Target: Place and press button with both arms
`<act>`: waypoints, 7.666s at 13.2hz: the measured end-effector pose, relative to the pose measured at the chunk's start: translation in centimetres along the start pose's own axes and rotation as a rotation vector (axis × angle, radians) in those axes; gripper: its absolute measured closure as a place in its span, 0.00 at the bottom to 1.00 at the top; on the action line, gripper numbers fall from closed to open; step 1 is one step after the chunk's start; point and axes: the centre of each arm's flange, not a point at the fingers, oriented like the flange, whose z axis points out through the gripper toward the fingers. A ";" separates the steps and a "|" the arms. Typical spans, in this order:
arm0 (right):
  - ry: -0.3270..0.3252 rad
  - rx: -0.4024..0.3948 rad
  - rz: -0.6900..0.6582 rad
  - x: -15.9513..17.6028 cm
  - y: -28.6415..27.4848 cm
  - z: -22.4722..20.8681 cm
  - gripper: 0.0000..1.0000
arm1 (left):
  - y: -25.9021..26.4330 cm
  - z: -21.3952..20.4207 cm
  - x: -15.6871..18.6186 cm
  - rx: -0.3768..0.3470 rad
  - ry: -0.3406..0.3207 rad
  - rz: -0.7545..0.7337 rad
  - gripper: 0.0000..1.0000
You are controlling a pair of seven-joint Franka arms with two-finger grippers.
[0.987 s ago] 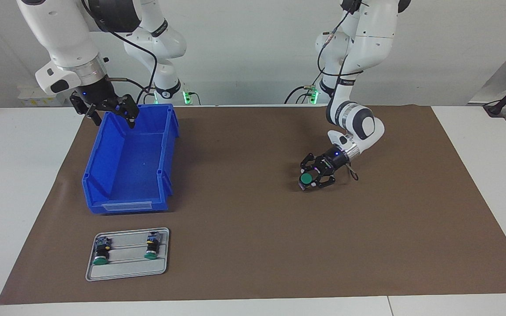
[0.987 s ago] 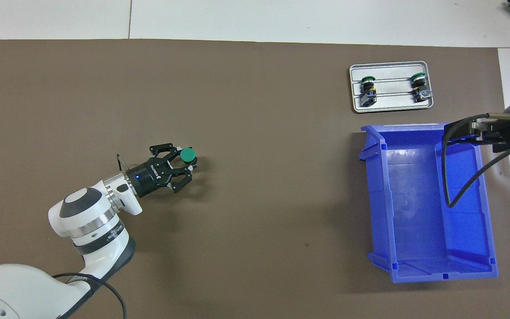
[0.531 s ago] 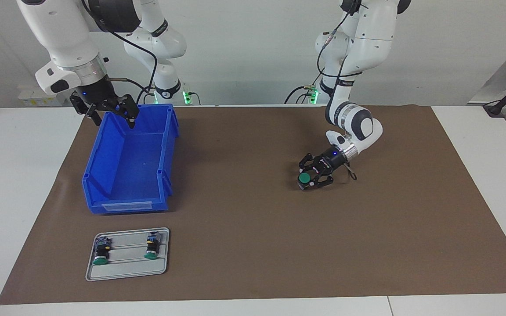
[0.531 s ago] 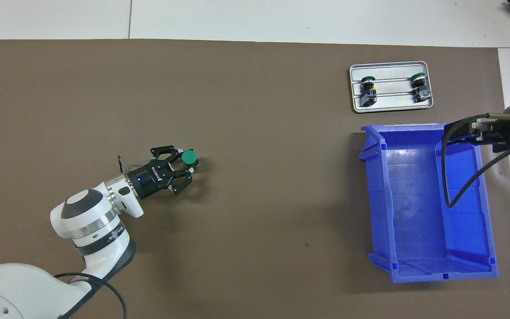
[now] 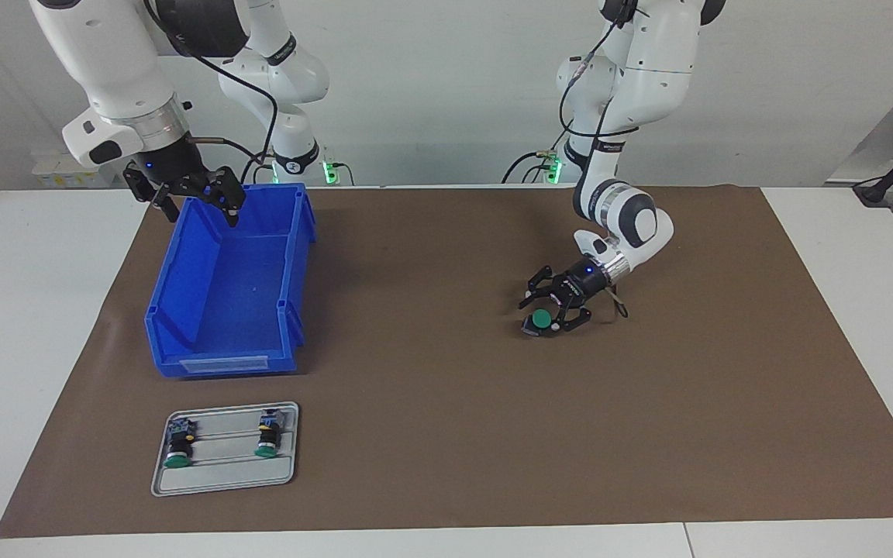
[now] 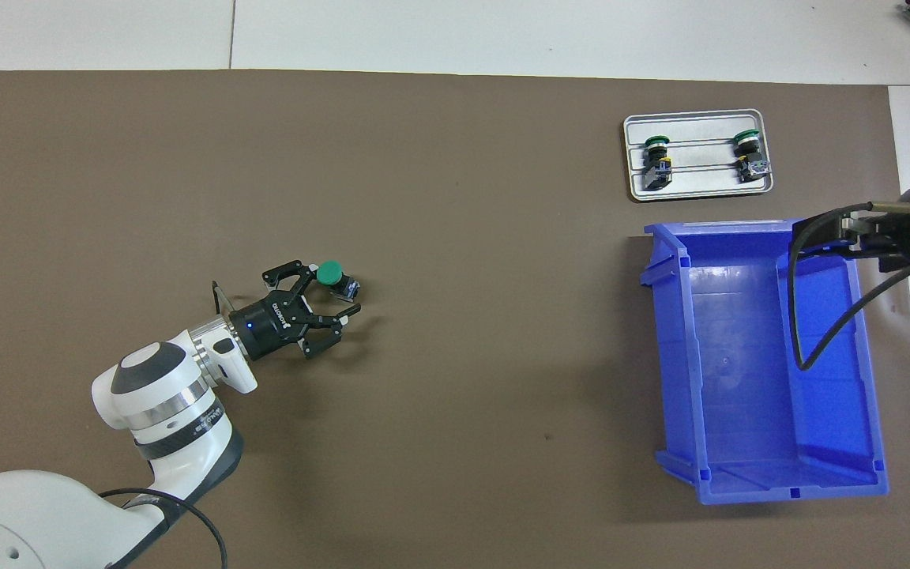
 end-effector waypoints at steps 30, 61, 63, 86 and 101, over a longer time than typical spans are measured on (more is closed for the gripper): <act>0.000 0.000 0.000 0.0 0.0 0.0 0.00 | -16.1 -8.6 11.3 0.142 -0.236 -0.254 0.00; 0.000 0.000 0.000 0.0 0.0 0.0 0.00 | 3.3 8.3 21.7 0.477 -1.139 -0.601 0.99; 0.000 0.000 0.000 0.0 0.0 0.0 0.00 | 4.0 8.4 20.8 0.479 -1.130 -0.599 0.99; 0.000 0.000 0.000 0.0 0.0 0.0 0.00 | 4.9 8.1 18.5 0.505 -1.037 -0.588 0.89; 0.000 0.000 0.000 0.0 0.0 0.0 0.00 | -8.6 -5.5 27.0 0.542 -1.194 -0.708 0.73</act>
